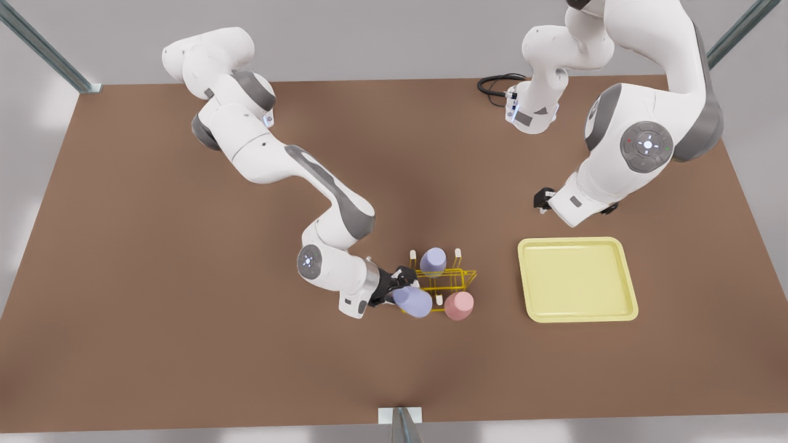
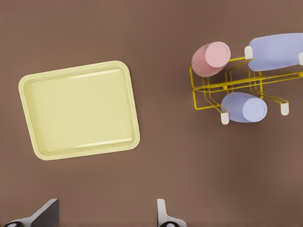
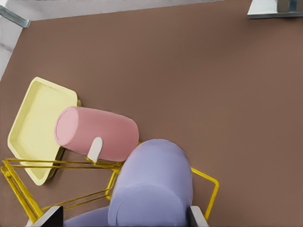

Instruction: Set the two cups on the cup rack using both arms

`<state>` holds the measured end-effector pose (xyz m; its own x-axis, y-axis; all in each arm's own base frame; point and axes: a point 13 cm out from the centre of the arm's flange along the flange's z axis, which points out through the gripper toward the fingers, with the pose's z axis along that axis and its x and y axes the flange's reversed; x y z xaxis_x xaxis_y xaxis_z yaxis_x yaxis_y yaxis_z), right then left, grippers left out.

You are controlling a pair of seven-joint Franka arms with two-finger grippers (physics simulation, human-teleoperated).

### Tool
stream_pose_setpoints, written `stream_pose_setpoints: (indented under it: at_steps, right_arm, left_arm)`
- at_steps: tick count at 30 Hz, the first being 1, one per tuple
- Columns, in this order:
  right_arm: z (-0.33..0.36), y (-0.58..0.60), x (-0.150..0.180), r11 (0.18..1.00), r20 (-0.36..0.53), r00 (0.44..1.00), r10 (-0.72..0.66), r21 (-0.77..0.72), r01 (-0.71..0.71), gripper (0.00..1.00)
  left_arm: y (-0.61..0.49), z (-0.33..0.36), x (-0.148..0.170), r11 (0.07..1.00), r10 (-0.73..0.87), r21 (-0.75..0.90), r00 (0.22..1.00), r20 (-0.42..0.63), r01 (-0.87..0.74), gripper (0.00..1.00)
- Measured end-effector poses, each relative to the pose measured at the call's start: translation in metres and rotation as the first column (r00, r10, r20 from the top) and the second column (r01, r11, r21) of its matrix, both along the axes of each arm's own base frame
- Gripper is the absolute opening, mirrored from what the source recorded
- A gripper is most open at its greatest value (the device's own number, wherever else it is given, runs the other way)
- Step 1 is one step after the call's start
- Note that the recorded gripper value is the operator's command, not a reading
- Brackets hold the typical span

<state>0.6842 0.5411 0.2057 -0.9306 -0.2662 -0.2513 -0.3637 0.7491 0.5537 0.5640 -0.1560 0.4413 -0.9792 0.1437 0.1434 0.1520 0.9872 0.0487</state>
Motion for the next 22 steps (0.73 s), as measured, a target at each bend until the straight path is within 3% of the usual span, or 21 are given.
stream_pose_setpoints:
  at_steps: [5, 7, 9, 10, 12, 14, 17, 19, 22]
  right_arm:
    - [0.030, -0.007, 0.011, 1.000, 0.016, 1.000, -0.014, 0.024, 0.014, 0.98]
    - [0.098, -0.056, 0.033, 0.999, 0.052, 0.998, -0.034, -0.005, 0.034, 0.99]
    - [0.121, -0.144, 0.028, 0.956, 0.074, 0.997, 0.022, -0.295, 0.000, 1.00]
    - [0.105, -0.222, 0.038, 0.884, 0.051, 0.999, -0.003, -0.467, 0.026, 1.00]
    - [0.120, -0.411, 0.060, 0.755, 0.020, 0.986, -0.168, -0.641, 0.142, 1.00]
    - [0.187, -0.509, 0.041, 0.690, 0.033, 0.967, -0.254, -0.694, 0.205, 1.00]
    - [0.272, -0.546, -0.032, 0.649, 0.014, 0.961, -0.275, -0.735, 0.197, 1.00]
    - [0.280, -0.561, -0.070, 0.647, -0.045, 0.955, -0.293, -0.745, 0.163, 1.00]
    - [0.282, -0.562, -0.096, 0.660, -0.104, 0.954, -0.280, -0.743, 0.112, 1.00]
  left_arm:
    - [0.000, 0.000, 0.000, 1.000, -0.002, 0.001, 1.000, 0.000, 0.002, 1.00]
    - [0.001, 0.000, 0.000, 1.000, -0.002, 0.001, 1.000, 0.000, 0.002, 1.00]
    - [0.001, 0.001, 0.000, 1.000, -0.004, 0.001, 1.000, 0.002, 0.004, 1.00]
    - [0.001, 0.001, 0.000, 1.000, -0.005, 0.001, 1.000, 0.002, 0.005, 1.00]
    - [0.001, 0.001, 0.000, 1.000, -0.005, 0.001, 1.000, 0.002, 0.005, 1.00]
    - [0.001, 0.002, 0.000, 1.000, -0.006, 0.002, 1.000, 0.003, 0.006, 1.00]
    - [0.002, 0.002, 0.000, 1.000, -0.006, 0.003, 1.000, 0.001, 0.006, 1.00]
    - [0.004, 0.000, 0.000, 1.000, -0.004, 0.004, 1.000, -0.004, 0.004, 1.00]
    - [0.004, 0.000, -0.001, 1.000, -0.003, 0.004, 1.000, -0.006, 0.003, 1.00]
